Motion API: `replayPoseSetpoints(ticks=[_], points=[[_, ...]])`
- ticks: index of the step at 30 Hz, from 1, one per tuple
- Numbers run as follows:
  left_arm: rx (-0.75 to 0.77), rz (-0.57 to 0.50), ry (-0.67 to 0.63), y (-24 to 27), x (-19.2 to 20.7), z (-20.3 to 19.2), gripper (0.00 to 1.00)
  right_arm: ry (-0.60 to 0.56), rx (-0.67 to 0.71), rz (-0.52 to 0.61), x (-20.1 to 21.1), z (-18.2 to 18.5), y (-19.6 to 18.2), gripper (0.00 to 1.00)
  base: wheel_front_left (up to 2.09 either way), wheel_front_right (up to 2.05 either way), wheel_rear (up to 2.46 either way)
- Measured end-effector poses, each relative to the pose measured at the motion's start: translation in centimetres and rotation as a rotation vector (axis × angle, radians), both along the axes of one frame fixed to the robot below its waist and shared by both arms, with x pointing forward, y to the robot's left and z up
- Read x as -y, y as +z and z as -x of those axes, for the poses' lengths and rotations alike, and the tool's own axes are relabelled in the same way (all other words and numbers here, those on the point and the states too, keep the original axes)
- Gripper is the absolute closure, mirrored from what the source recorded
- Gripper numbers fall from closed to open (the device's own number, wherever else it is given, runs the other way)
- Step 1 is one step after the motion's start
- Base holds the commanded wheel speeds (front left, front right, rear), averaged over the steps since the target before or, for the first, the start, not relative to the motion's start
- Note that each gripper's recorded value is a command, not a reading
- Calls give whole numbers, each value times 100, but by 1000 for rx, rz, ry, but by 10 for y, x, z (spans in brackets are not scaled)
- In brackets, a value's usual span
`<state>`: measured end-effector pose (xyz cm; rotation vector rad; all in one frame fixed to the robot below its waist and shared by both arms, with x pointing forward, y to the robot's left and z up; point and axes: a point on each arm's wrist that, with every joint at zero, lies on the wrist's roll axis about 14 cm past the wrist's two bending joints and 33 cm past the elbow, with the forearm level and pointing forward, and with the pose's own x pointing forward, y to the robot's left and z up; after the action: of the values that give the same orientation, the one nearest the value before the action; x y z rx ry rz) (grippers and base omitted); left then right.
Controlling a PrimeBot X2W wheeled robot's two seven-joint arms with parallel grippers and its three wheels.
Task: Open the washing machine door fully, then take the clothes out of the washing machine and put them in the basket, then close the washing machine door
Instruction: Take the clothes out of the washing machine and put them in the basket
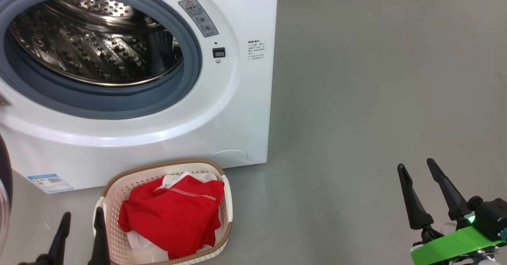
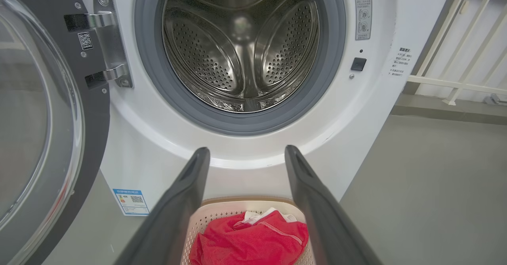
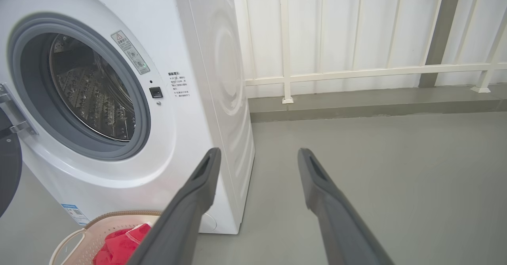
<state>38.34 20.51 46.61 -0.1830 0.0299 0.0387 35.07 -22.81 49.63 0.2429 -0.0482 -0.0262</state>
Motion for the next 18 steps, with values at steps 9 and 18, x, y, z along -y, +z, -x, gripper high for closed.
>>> replayPoseSetpoints(ticks=[9,18], points=[[-3,-7,-20,-1,7,2,0,-11,-12,-10,1,5,-4,0,0,0,0],[7,-10,-22,3,7,3,0,-18,-5,-10,3,5,-2,0,0,0,0]])
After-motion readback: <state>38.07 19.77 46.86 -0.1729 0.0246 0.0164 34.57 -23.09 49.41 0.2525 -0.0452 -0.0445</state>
